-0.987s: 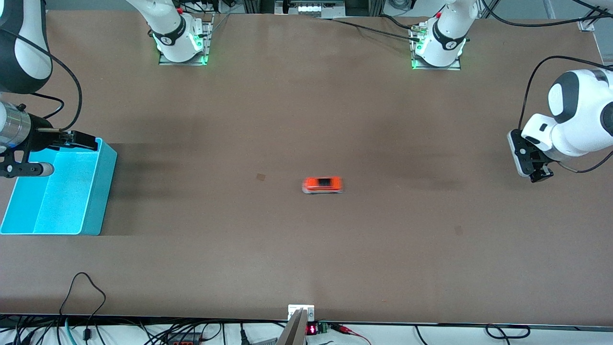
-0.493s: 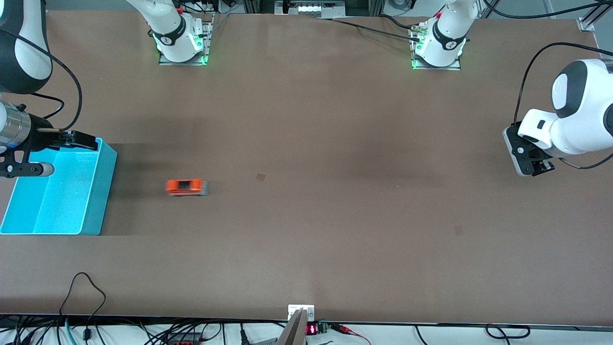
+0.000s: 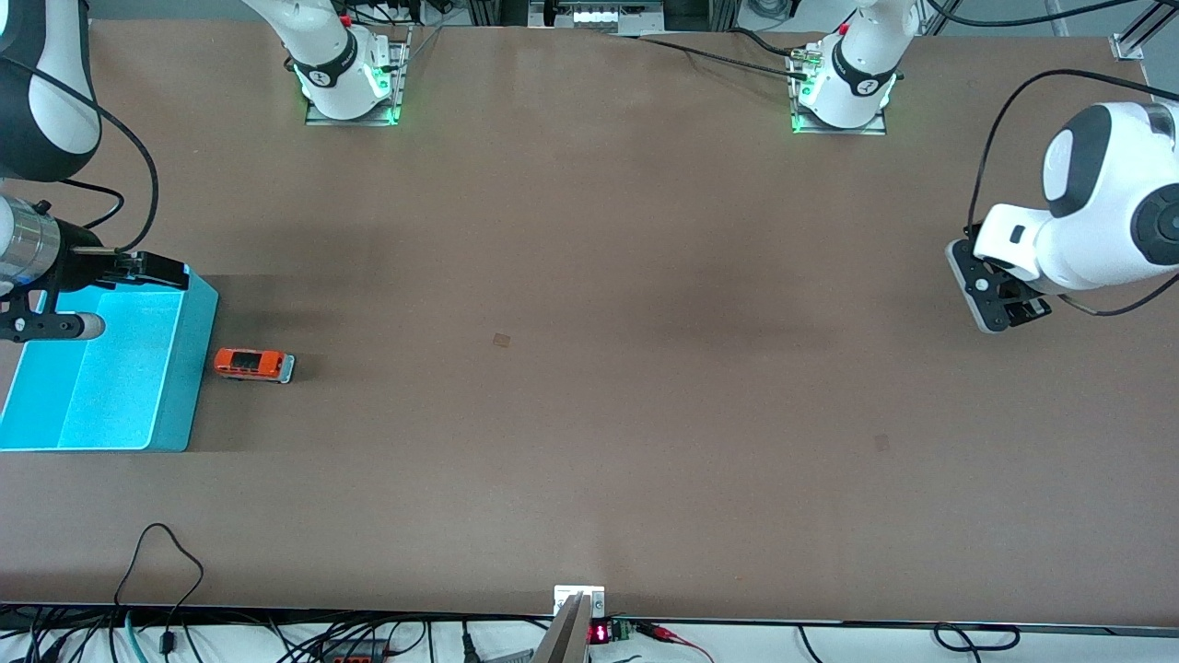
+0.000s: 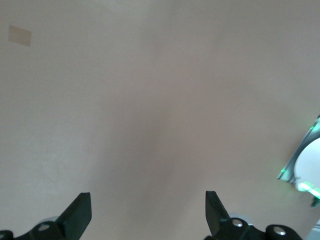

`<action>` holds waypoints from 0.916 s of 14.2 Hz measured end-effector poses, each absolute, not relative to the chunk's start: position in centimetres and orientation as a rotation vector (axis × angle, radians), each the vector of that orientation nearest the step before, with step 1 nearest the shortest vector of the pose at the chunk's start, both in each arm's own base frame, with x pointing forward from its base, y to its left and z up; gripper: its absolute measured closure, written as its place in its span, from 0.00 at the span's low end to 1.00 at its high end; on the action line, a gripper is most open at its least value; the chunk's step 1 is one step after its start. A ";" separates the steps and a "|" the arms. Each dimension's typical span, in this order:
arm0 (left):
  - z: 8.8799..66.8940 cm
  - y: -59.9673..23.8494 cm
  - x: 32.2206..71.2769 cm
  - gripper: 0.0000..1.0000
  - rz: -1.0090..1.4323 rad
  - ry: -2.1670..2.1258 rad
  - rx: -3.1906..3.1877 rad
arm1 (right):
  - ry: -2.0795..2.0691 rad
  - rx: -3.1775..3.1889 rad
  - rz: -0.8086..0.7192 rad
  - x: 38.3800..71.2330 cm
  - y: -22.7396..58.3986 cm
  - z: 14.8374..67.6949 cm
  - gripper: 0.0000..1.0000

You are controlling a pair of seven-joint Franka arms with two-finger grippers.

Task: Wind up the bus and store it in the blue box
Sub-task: 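Raise the left gripper away as the bus rolls toward the box, then lower the right gripper to the bus while the left gripper retracts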

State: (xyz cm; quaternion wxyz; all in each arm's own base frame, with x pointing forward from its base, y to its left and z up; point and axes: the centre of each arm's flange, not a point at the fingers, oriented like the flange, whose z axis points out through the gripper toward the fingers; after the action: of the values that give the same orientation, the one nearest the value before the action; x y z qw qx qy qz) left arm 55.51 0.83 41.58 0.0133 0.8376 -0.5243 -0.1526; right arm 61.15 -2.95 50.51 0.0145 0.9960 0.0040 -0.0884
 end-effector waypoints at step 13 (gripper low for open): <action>52.5 -5.4 55.2 0.00 -0.189 -0.206 3.107 | 0.579 3.109 -0.373 61.2 -0.9 42.3 0.00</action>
State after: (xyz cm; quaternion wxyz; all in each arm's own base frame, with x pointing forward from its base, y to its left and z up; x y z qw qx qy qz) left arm 55.25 -5.44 52.49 0.0110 0.9959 -0.0661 -0.0605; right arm 61.18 -0.90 42.25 -0.0214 0.9761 0.1817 -0.1171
